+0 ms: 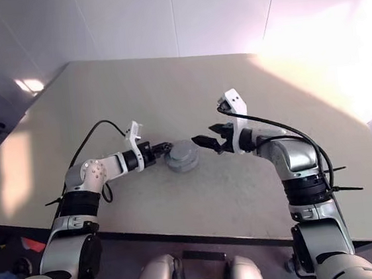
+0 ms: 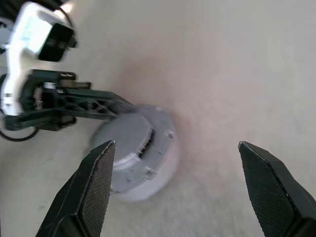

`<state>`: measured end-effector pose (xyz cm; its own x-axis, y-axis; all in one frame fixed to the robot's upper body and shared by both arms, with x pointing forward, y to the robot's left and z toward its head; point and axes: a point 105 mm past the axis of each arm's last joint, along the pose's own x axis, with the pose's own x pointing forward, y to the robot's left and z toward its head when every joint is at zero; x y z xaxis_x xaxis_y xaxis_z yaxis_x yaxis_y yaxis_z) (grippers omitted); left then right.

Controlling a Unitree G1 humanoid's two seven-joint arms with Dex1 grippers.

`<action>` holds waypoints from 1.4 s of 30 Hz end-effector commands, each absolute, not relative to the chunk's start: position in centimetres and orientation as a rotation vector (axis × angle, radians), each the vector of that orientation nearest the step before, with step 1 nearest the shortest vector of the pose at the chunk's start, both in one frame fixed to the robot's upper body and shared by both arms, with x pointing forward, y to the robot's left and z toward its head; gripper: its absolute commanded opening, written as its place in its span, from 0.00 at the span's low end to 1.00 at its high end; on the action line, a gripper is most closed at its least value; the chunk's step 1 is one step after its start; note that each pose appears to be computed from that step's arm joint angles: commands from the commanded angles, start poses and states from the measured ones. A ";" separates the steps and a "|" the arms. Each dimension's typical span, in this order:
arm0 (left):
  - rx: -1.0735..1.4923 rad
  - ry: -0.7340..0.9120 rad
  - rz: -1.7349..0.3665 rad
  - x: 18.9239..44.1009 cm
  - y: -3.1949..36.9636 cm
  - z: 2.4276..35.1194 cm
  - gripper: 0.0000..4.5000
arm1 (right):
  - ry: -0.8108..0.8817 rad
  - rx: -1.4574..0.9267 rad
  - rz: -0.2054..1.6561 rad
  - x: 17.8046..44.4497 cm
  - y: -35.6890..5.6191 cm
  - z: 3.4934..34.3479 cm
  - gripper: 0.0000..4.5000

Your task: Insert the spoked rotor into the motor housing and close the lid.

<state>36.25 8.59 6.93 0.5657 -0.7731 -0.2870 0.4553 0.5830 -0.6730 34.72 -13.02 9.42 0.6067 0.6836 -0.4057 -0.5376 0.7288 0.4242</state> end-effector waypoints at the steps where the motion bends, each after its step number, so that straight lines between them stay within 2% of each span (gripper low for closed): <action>1: -0.559 0.644 -0.746 36.1 9.0 5.9 0.00 | 0.697 0.457 0.670 33.7 -13.3 8.8 1.00; 7: -0.561 0.615 -0.744 36.4 9.4 6.4 0.00 | 0.800 0.607 0.692 31.9 -11.4 8.6 1.00; 12: -0.560 0.591 -0.734 36.7 9.9 6.8 0.00 | 0.824 0.763 0.654 32.7 -10.1 8.8 1.00; 24: -0.553 0.552 -0.711 37.5 11.1 7.7 0.00 | 0.899 0.864 0.665 32.4 -6.6 7.5 1.00; 33: -0.553 0.544 -0.712 37.6 11.1 7.9 0.00 | 0.859 0.878 0.806 32.0 -4.8 9.3 1.00; 39: -0.550 0.542 -0.715 37.6 11.0 7.9 0.00 | 0.884 0.872 0.790 32.4 -4.0 8.9 1.00; 42: -0.550 0.540 -0.711 37.6 11.2 7.9 0.00 | 0.881 0.859 0.795 32.5 -3.5 9.0 0.87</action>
